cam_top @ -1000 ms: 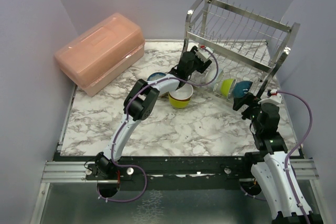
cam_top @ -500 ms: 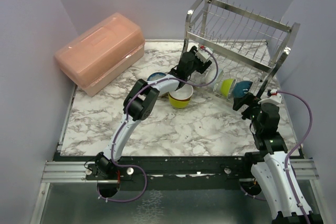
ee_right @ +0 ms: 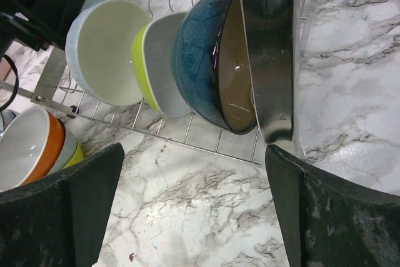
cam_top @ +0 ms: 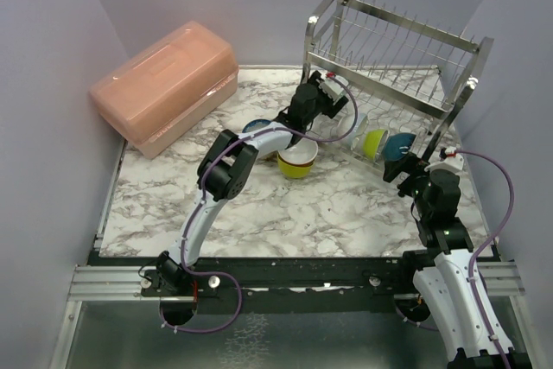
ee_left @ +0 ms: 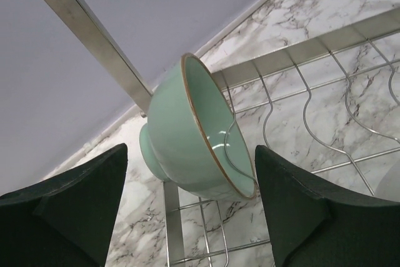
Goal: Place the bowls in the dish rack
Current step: Adjust the bowl in the dish rack.
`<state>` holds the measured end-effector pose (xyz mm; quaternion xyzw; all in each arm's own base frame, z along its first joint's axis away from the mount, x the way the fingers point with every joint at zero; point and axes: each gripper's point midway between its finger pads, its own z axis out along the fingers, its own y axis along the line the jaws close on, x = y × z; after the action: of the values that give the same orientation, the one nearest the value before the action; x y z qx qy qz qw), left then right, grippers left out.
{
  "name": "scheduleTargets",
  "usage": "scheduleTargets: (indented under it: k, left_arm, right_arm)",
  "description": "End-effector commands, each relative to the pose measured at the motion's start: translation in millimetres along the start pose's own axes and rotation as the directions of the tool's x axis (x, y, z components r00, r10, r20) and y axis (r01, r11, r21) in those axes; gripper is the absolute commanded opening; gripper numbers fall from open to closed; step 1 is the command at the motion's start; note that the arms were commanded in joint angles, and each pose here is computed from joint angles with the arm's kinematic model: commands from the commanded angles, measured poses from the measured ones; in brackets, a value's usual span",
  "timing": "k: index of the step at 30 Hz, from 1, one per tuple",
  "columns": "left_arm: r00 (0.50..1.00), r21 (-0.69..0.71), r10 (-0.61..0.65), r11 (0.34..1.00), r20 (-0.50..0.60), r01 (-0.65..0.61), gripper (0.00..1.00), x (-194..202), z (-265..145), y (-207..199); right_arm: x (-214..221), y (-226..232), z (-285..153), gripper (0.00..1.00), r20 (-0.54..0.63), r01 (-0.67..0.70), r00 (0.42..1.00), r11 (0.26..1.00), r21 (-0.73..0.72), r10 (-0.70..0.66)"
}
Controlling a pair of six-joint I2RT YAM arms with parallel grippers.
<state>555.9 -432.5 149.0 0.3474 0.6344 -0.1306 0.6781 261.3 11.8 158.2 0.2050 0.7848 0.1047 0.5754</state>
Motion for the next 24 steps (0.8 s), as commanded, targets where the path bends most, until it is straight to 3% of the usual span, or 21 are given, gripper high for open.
scheduleTargets:
  k: [1,15,24]
  left_arm:
    - [0.994,-0.047,0.014,0.999,0.108,-0.009,0.82,-51,-8,19]
    - [0.991,-0.071,-0.011,0.997,0.136,0.02,0.84,-67,-23,24]
    - [0.987,-0.059,-0.015,0.998,0.16,0.025,0.85,-83,-64,10]
  right_arm:
    - [1,2,0,1.0,-0.003,0.016,1.0,1.0,-0.016,-0.016]
    - [0,3,-1,1.0,-0.003,0.015,1.0,1.0,-0.018,-0.015]
    - [-1,4,-2,1.0,-0.004,0.013,1.0,1.0,-0.024,-0.013]
